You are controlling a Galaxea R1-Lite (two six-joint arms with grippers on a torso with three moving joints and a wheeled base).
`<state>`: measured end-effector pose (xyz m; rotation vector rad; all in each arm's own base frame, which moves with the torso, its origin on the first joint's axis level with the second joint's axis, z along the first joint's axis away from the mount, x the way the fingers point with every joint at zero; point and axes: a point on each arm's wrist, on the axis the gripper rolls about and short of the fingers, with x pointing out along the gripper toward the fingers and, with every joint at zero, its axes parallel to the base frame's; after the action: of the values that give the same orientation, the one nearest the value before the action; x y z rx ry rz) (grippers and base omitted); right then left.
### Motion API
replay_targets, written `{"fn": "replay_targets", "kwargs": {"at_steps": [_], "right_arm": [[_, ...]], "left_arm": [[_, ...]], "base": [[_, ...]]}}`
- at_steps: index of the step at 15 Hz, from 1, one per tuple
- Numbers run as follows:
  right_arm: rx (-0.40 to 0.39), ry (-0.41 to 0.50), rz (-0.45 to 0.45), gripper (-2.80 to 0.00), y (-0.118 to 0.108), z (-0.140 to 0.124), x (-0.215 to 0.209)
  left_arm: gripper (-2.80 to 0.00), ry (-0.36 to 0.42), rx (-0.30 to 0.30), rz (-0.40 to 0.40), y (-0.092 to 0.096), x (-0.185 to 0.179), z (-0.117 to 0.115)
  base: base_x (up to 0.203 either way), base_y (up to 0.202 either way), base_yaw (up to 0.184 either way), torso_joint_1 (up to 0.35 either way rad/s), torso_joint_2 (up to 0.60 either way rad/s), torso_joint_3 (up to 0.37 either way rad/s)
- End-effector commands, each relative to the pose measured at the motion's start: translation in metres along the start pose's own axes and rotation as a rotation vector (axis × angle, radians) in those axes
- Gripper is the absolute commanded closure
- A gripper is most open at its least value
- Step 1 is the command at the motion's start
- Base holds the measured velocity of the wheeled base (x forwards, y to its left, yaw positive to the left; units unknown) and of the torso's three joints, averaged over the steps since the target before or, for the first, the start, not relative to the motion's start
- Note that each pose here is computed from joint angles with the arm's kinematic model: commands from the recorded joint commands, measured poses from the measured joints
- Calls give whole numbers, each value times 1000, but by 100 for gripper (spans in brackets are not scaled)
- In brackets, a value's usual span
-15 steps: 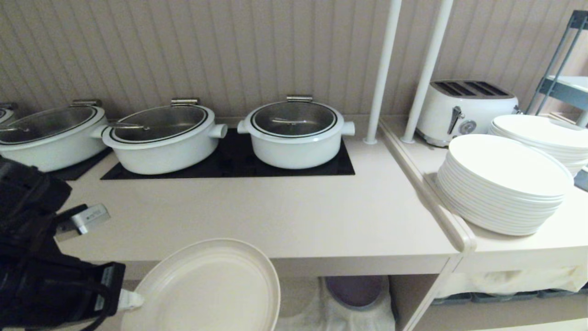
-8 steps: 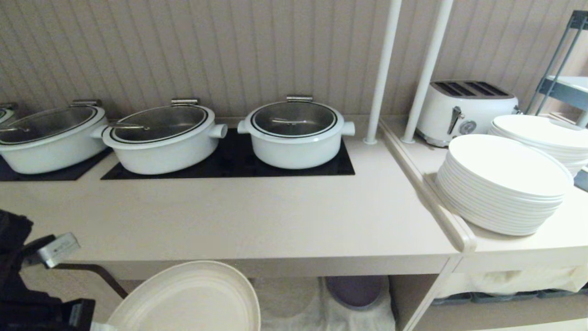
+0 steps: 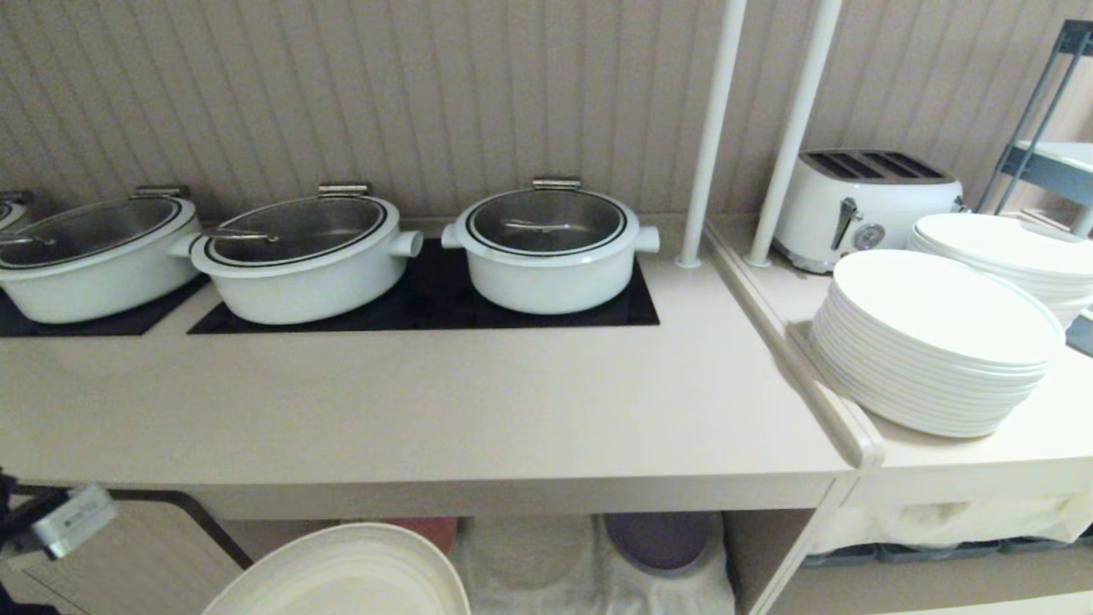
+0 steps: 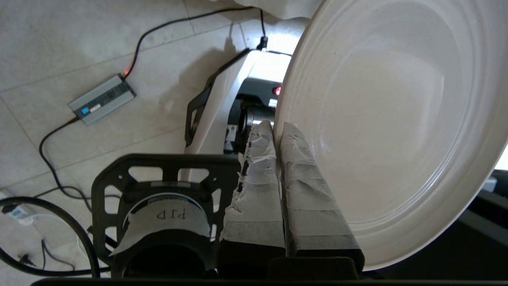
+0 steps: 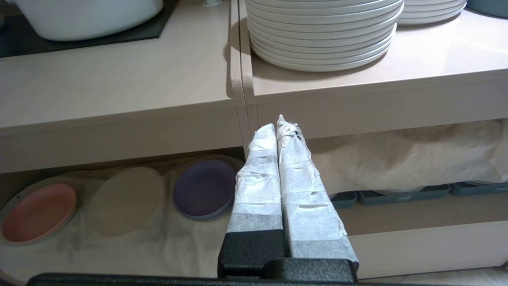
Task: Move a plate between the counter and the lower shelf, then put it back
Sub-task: Put the plate in the cupboard
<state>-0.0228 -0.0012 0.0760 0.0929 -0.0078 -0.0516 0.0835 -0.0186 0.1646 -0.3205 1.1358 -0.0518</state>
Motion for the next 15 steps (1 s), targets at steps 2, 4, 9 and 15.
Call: {"fn": "replay_targets", "kwargs": {"at_steps": [2,4,9,15], "right_arm": [[1,-1,0,0,0,0,0],[1,-1,0,0,0,0,0],[1,-1,0,0,0,0,0],[1,-1,0,0,0,0,0]], "left_arm": [[0,10,-3,-17,2,0,-6],[0,25,22,-39,4,1,-13],[0,22,37,-44,7,2,-20],[0,11,43,-49,6,0,-18]], "base": [[0,0,0,0,0,0],[0,0,0,0,0,0],[0,0,0,0,0,0],[0,0,0,0,0,0]]}}
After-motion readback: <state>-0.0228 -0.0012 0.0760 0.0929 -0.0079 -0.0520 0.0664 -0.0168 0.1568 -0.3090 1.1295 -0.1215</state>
